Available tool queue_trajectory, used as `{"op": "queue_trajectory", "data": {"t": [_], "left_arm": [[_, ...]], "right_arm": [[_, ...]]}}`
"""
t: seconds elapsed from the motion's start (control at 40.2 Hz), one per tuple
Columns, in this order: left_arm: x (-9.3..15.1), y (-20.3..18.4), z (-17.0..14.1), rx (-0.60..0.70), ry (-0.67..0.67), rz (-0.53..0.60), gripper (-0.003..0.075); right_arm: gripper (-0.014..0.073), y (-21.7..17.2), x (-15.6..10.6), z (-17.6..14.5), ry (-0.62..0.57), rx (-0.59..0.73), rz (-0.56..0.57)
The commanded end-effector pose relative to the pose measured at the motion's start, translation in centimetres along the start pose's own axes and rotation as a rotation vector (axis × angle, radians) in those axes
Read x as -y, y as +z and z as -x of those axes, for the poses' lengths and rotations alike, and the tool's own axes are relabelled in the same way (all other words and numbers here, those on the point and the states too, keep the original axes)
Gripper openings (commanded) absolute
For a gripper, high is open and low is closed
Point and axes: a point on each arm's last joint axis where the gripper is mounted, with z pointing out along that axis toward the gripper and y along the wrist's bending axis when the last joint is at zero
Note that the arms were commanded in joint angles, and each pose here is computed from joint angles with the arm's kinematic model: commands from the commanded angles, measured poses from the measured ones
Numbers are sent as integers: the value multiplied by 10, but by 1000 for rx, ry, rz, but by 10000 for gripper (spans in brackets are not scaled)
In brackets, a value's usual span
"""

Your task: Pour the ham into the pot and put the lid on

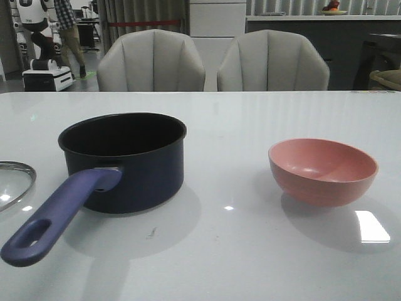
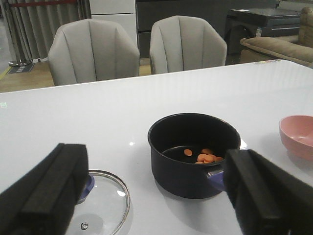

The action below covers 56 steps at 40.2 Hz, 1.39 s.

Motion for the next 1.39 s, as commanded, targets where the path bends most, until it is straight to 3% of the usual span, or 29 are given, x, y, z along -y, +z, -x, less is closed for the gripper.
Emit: {"op": "queue_trajectory", "data": {"t": [0.0, 0.249, 0.522, 0.672, 0.721, 0.821, 0.846, 0.92, 1.119, 1.368], "left_arm": [[0, -2, 14, 87, -3, -7, 606], [0, -2, 14, 87, -3, -7, 606], [0, -2, 14, 87, -3, -7, 606], [0, -2, 14, 87, -3, -7, 606], [0, -2, 14, 87, -3, -7, 606], [0, -2, 14, 88, 4, -3, 606], [0, -2, 14, 90, 6, -2, 606], [0, -2, 15, 98, 6, -2, 606], [0, -1, 18, 109, 4, -1, 608], [-2, 27, 33, -19, -82, 9, 671]], "right_arm": [[464, -30, -4, -2, -4, 183, -14], [461, -81, -10, -61, -15, 331, -17], [461, -80, -10, -122, -12, 352, -29], [424, -77, -9, -125, -8, 374, -44], [354, -78, -8, -125, -8, 381, -47], [132, -77, -9, -127, -9, 356, -38], [115, -76, -9, -127, -6, 350, -35], [157, -76, -10, -129, -8, 331, -29], [157, -76, -10, -130, -8, 325, -27], [157, -76, -10, -130, -8, 325, -27]]}}
